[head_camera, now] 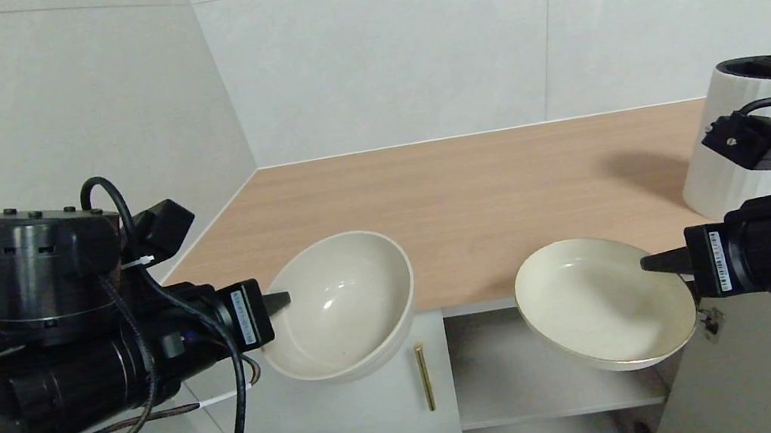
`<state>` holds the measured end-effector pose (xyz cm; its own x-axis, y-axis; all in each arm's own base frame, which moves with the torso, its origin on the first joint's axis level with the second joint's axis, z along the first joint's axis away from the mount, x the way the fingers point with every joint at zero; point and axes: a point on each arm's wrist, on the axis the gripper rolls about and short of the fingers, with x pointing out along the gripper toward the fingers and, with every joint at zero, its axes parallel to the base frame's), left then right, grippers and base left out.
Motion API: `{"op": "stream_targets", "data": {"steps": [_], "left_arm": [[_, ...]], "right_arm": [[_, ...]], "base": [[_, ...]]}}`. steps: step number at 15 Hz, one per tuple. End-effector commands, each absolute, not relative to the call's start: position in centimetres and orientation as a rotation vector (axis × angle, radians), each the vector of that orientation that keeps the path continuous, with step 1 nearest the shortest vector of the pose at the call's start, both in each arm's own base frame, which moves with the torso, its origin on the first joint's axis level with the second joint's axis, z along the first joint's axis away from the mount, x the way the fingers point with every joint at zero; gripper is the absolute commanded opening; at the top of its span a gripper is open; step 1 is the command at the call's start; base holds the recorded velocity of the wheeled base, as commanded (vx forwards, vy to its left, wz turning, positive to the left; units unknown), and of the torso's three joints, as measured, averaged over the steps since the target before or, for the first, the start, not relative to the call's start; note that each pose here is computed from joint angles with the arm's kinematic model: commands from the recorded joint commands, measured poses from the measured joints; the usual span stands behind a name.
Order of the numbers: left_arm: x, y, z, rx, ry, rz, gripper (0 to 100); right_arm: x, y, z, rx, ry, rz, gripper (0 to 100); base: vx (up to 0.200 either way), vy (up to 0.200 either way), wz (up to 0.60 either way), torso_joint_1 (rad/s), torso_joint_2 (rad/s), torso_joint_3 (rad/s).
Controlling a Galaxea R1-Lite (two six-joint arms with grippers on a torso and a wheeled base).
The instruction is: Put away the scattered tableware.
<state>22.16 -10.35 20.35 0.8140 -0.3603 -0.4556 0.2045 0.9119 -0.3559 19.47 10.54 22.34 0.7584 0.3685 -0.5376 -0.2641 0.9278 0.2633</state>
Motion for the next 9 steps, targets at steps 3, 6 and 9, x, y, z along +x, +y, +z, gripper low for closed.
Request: {"op": "stream_targets", "data": {"steps": [3, 6, 9], "left_arm": [[22.27, -10.40, 20.19, -0.298, 0.548, -0.304, 0], [22.29, -10.41, 20.15, -0.298, 0.550, -0.304, 0], [22.31, -10.42, 20.10, -0.296, 0.553, -0.305, 0]], "right_arm": [[19.66, 10.59, 22.17, 0.176, 0.625, 0.341, 0], [19.68, 10.45, 21.90, 0.183, 0.612, 0.337, 0], [19.79, 10.43, 21.26, 0.181, 0.589, 0.340, 0]], "base": [[-0.067, 0.000, 0.00, -0.001, 0.00, 0.002], [0.000, 0.000, 0.00, 0.000, 0.00, 0.000], [0.000, 0.000, 0.00, 0.000, 0.00, 0.000]]}}
